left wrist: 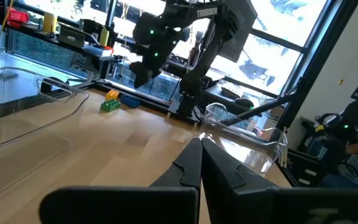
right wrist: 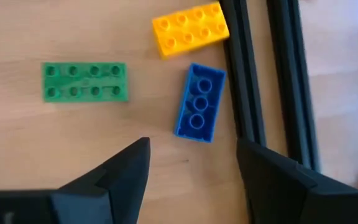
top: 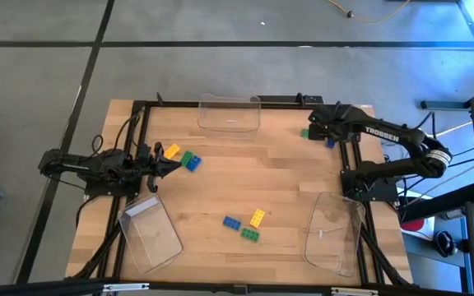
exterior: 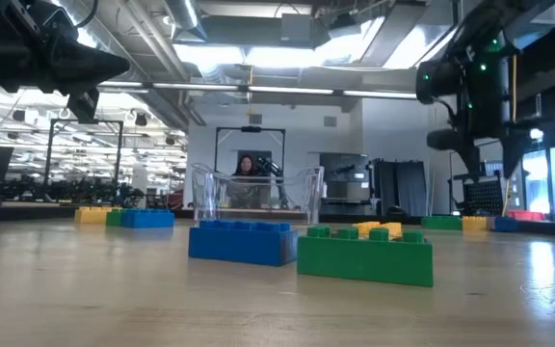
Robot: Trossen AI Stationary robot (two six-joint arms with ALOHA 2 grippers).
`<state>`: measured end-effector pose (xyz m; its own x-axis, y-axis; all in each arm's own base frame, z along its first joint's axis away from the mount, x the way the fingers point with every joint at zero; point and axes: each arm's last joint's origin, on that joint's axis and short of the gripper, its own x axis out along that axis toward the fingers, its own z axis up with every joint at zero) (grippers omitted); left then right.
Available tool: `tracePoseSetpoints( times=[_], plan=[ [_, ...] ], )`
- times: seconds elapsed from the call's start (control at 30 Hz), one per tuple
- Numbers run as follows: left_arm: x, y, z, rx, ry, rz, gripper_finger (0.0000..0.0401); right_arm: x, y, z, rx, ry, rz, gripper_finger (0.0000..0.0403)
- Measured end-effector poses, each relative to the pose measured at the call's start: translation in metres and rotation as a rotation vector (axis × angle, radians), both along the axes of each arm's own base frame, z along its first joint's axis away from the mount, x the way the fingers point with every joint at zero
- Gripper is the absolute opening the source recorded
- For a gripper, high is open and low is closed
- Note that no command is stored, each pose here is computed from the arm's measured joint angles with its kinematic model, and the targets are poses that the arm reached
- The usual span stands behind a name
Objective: Sort & place blocks by color
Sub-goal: Put the top right blue game piece into the bottom left transparent bin
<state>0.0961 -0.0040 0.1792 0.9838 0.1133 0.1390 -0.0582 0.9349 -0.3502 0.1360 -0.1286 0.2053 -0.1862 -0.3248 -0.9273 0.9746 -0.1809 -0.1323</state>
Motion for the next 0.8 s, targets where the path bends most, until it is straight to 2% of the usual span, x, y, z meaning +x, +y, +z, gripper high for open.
tracePoseSetpoints(
  times=[0.2, 0.37, 0.53, 0.8],
  plan=[
    [0.0, 0.0, 0.0, 0.0, 0.0, 0.0, 0.0, -0.005, 0.004, -0.029, -0.038, -0.066, -0.094, 0.0243],
    [0.0, 0.0, 0.0, 0.0, 0.0, 0.0, 0.0, -0.012, 0.008, -0.047, -0.085, -0.054, -0.168, 0.0243],
    [0.0, 0.0, 0.0, 0.0, 0.0, 0.0, 0.0, -0.014, 0.007, -0.05, -0.146, -0.038, -0.202, 0.0243],
    [0.0, 0.0, 0.0, 0.0, 0.0, 0.0, 0.0, -0.013, 0.001, -0.051, -0.188, -0.047, -0.225, 0.0243]
  ],
)
